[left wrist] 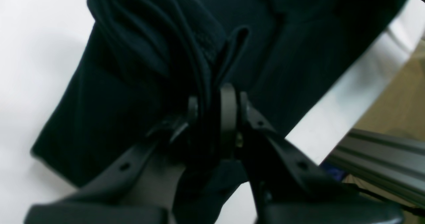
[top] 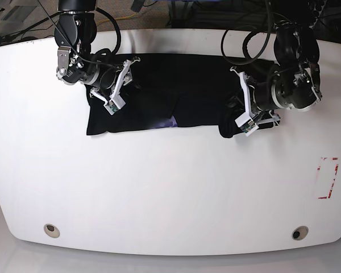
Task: Fold the T-shirt properly
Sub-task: 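Fold the strip end with the left gripper toward the right gripper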
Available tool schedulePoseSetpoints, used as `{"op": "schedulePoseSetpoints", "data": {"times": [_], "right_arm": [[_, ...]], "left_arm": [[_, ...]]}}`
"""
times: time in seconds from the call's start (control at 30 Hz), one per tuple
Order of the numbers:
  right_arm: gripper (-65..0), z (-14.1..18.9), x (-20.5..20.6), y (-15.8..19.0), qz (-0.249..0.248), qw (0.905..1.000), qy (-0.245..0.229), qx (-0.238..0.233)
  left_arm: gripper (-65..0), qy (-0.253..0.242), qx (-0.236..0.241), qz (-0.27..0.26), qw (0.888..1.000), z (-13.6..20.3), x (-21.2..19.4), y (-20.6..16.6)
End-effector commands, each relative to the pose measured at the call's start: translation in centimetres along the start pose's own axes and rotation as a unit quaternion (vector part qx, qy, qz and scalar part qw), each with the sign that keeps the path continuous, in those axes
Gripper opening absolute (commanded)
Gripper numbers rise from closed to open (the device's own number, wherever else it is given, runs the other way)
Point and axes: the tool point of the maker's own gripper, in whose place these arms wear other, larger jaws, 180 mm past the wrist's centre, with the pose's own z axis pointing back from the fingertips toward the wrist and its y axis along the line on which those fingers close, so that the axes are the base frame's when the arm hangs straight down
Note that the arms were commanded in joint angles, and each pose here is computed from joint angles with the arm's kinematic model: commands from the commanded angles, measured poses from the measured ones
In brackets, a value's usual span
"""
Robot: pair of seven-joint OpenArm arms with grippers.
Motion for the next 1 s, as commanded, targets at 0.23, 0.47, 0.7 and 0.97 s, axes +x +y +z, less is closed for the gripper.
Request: {"op": "schedulePoseSetpoints", "data": {"times": [0.23,0.47,0.7,0.97], "right_arm": [[-43.0,0.2,-0.5,-0.5,0.005,0.9998,0.017,-0.011],[-42.8,0.2,-0.5,-0.5,0.005,0.9998,0.017,-0.011],[-42.8,0.2,-0.3,-0.5,0.006,0.9998,0.016,-0.011],[-42.8,0.2,-0.2,-0.6,0.006,0.9998,0.015,-0.012]], "left_arm": [[-52.4,-0.036,-0.023,-0.045,0.998,-0.6,3.7,-1.5],[-24.2,-0.033,-0.047,-0.071,0.996,-1.2,4.2,-3.1],[-22.9,-0.036,-0.078,-0.13,0.988,-1.8,5.7,-6.2],[-22.9,-0.025,-0.032,-0.129,0.991,-1.0,5.6,-3.3]]}}
